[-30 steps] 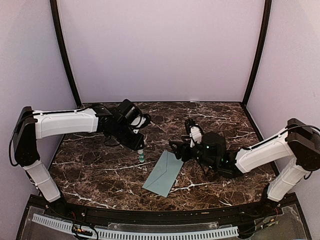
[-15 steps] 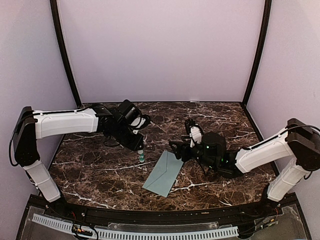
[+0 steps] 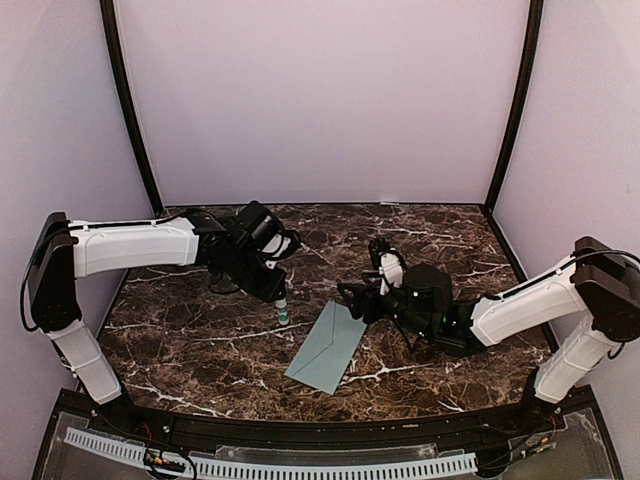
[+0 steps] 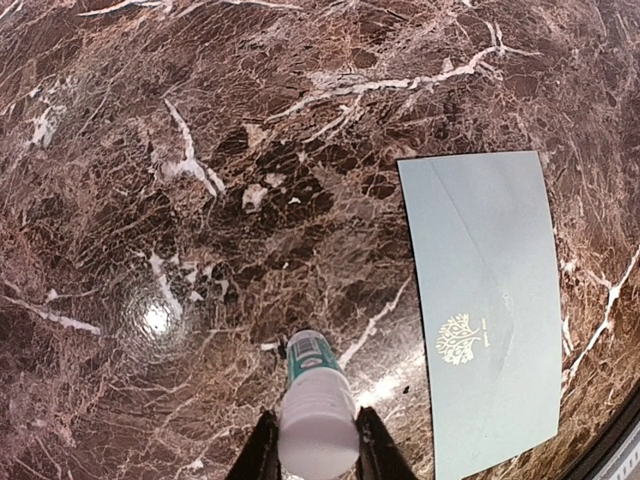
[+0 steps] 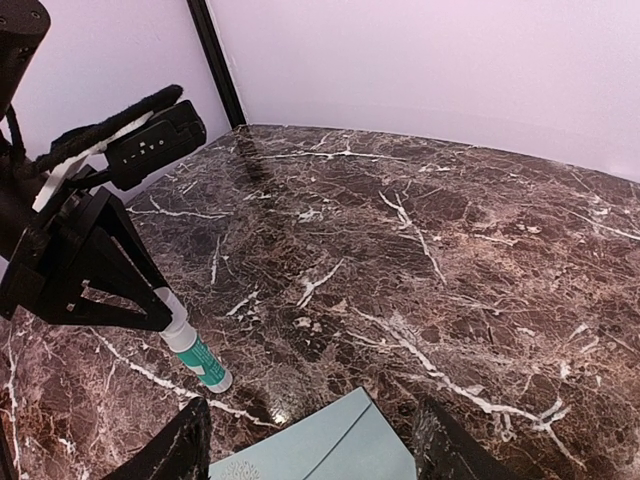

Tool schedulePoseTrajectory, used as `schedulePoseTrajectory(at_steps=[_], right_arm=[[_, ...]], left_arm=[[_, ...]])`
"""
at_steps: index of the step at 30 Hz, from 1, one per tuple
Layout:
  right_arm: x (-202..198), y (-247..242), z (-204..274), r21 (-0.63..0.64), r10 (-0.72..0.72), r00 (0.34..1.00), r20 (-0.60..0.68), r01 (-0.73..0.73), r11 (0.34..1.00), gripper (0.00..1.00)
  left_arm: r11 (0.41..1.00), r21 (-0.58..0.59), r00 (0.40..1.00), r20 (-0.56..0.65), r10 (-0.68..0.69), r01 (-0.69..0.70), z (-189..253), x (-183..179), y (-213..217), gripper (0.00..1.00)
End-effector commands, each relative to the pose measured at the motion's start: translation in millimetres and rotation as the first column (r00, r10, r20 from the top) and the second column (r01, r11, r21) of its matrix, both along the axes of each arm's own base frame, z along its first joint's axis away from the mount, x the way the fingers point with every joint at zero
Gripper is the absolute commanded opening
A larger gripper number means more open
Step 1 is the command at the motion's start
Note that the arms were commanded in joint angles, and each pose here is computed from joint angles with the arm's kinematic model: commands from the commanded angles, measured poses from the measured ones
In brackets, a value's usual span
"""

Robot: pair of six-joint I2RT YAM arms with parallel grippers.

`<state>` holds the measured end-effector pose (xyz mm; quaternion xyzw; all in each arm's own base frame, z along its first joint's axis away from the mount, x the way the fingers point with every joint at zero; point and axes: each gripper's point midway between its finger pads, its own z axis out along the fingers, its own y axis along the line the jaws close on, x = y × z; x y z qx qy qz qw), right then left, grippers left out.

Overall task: Place the letter into the envelope and seal it
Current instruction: Close the solid glue cap on the solid glue.

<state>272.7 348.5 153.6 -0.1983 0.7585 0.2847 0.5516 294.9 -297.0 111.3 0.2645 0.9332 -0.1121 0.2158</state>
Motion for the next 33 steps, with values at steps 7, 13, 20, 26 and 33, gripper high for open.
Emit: schedulePoseTrajectory(at_steps=[7,13,20,26,33], right_arm=[[6,1,9,0.037,-0.011,1.0,0.011,0.01,0.999,0.65],[6,0,8,0.034,-0.012,1.0,0.01,0.011,0.999,0.65],[7,0,7,0.032,-0.012,1.0,0.007,0.012,0.999,0.65],[7,0,6,0.032,-0.012,1.0,0.004,0.012,0.999,0.65],[7,-1,5,0.03,-0.013,1.0,0.002,0.013,0.999,0.65]], left_arm=[[1.0,-0.005,1.0,-0.011,-0.019,0.019,1,-3,-5,0.22],[1.0,-0.002,1.0,-0.017,-0.017,0.017,-2,-3,-5,0.22],[0.999,-0.024,0.999,-0.039,-0.035,0.034,-3,-8,-10,0.22],[0.999,-0.028,0.998,-0.051,-0.038,0.037,-5,-9,-11,0.22],[0.999,0.024,0.998,-0.062,-0.031,0.032,-15,-9,-4,0.22]])
